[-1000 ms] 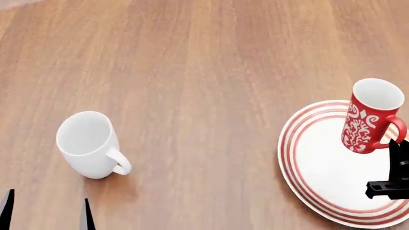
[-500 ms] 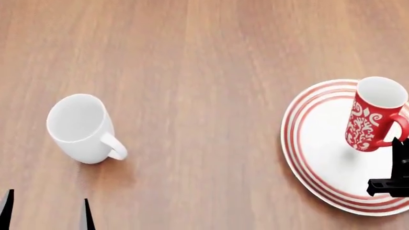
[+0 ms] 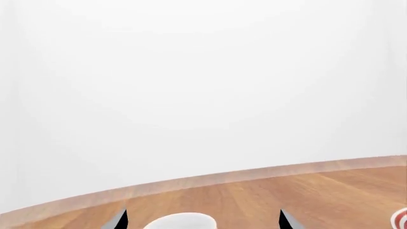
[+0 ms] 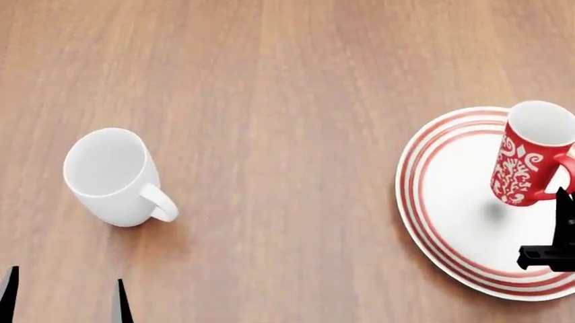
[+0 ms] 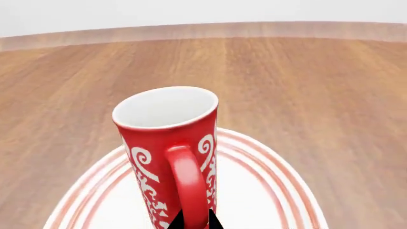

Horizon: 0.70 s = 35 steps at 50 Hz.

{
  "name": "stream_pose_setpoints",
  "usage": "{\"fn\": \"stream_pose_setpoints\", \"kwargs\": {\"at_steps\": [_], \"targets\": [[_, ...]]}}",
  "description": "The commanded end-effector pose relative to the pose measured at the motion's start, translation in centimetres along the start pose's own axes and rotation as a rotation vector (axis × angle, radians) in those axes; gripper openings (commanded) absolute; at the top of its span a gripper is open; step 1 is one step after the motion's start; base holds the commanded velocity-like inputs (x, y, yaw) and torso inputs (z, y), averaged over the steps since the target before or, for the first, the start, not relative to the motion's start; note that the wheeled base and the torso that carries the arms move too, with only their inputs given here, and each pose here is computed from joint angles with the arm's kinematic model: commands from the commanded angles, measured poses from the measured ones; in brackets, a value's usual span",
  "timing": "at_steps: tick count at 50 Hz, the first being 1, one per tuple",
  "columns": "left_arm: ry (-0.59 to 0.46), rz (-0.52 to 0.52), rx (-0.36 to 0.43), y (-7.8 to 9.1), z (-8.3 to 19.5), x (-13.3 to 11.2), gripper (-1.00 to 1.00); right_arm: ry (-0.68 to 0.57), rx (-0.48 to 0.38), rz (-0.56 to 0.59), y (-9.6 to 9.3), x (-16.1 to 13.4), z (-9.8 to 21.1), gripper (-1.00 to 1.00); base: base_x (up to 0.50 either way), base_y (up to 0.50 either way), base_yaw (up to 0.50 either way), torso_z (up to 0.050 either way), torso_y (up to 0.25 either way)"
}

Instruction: Pick up the red mug and put it on the plate

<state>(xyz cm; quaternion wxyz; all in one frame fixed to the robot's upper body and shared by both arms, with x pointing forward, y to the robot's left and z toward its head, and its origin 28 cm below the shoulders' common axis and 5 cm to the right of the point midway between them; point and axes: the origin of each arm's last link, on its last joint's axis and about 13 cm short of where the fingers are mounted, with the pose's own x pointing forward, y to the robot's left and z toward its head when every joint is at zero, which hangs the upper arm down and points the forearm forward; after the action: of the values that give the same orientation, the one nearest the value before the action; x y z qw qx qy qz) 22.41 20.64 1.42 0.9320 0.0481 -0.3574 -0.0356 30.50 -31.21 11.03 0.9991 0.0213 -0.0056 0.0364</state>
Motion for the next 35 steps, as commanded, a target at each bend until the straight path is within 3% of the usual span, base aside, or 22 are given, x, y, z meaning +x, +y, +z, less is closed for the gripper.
{"fn": "stream_pose_setpoints", "kwargs": {"at_steps": [1, 35], "targets": [[-0.002, -0.003, 0.000, 0.0, 0.0, 0.0, 1.00, -0.008, -0.016, 0.000, 0.1, 0.2, -0.2, -1.00, 0.00, 0.00, 0.00, 0.000, 0.000], [-0.008, -0.002, 0.001, 0.0, 0.0, 0.0, 1.00, 0.017, -0.016, 0.017, 0.4, 0.4, -1.4, -1.00, 0.00, 0.00, 0.00, 0.000, 0.000]]}}
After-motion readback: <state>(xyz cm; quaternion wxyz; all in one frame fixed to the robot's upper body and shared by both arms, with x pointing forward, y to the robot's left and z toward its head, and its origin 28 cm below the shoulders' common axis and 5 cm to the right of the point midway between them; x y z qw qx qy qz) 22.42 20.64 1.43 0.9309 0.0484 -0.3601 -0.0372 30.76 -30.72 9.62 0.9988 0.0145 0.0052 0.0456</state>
